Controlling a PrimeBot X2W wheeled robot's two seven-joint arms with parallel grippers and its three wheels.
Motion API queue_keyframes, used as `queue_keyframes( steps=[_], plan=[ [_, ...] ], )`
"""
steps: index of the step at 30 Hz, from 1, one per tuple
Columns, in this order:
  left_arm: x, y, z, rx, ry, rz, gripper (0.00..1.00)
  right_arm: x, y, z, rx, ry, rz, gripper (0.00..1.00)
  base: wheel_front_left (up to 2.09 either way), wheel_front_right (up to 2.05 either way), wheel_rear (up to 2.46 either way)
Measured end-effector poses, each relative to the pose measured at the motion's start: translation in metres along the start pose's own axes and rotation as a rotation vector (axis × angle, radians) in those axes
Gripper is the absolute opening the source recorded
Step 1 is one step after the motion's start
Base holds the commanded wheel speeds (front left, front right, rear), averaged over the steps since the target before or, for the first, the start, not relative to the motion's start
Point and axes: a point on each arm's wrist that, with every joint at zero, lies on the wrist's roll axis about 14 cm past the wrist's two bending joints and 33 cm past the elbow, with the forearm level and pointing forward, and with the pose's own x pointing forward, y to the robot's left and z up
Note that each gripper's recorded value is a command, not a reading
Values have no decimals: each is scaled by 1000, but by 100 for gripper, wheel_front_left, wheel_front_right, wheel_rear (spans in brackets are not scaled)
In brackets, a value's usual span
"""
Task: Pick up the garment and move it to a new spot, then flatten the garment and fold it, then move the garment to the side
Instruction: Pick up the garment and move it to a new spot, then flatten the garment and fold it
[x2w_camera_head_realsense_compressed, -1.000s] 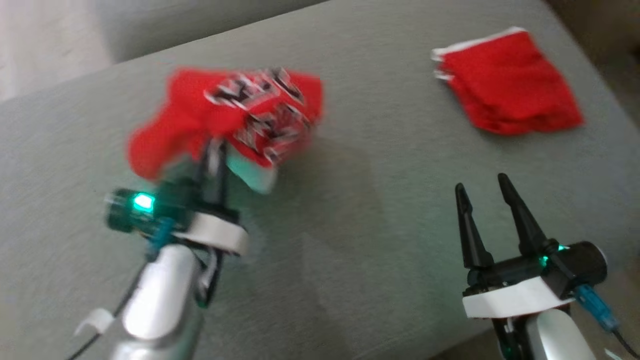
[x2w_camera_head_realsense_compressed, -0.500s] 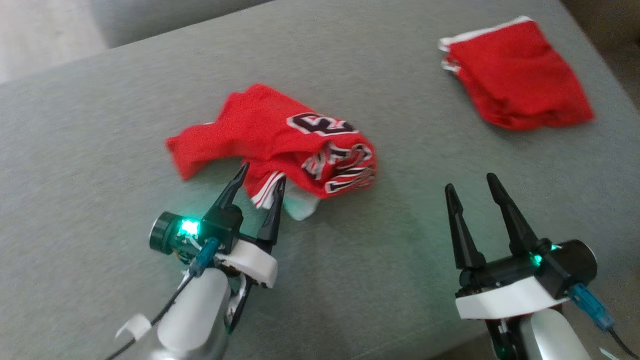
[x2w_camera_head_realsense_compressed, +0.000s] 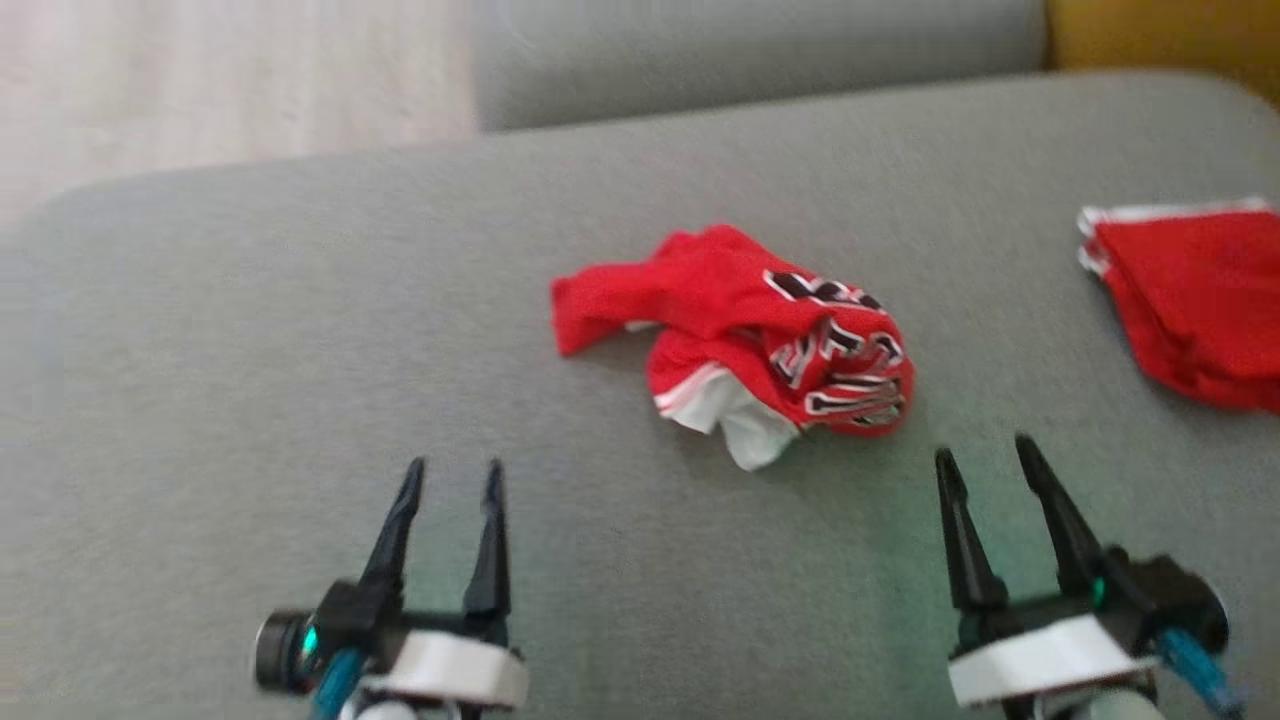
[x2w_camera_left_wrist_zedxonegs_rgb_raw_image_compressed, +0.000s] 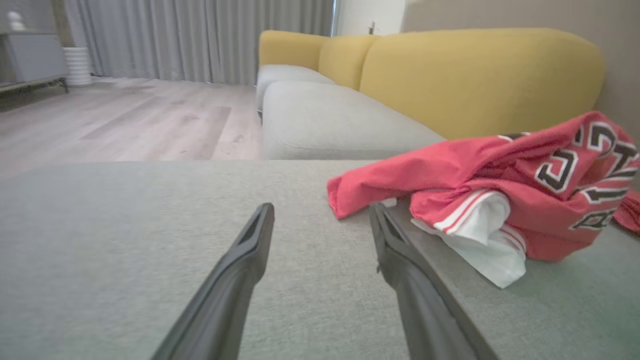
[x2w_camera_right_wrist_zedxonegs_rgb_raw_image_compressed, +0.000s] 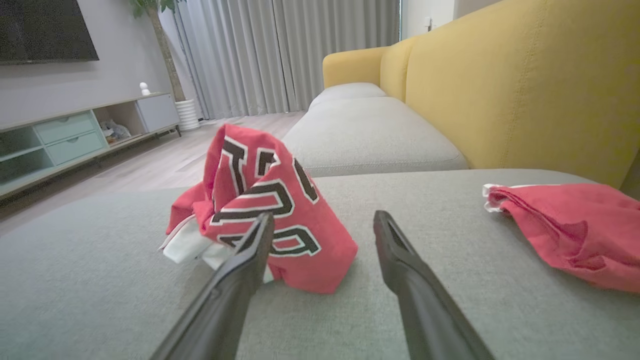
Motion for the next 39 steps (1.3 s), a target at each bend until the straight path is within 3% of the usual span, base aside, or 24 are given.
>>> queue_keyframes(
  steps=[11, 25, 39],
  plan=[
    [-79, 56, 32, 6, -130, 262, 100, -13, 22, 9, -31, -32, 72, 100, 0, 0, 0],
    [-78, 39, 38, 145, -146, 161, 100, -21, 16, 8, -41, -31, 51, 100, 0, 0, 0],
    [-76, 36, 35, 156, -135, 141, 100, -21, 25, 5, -38, -22, 76, 100, 0, 0, 0]
  ],
)
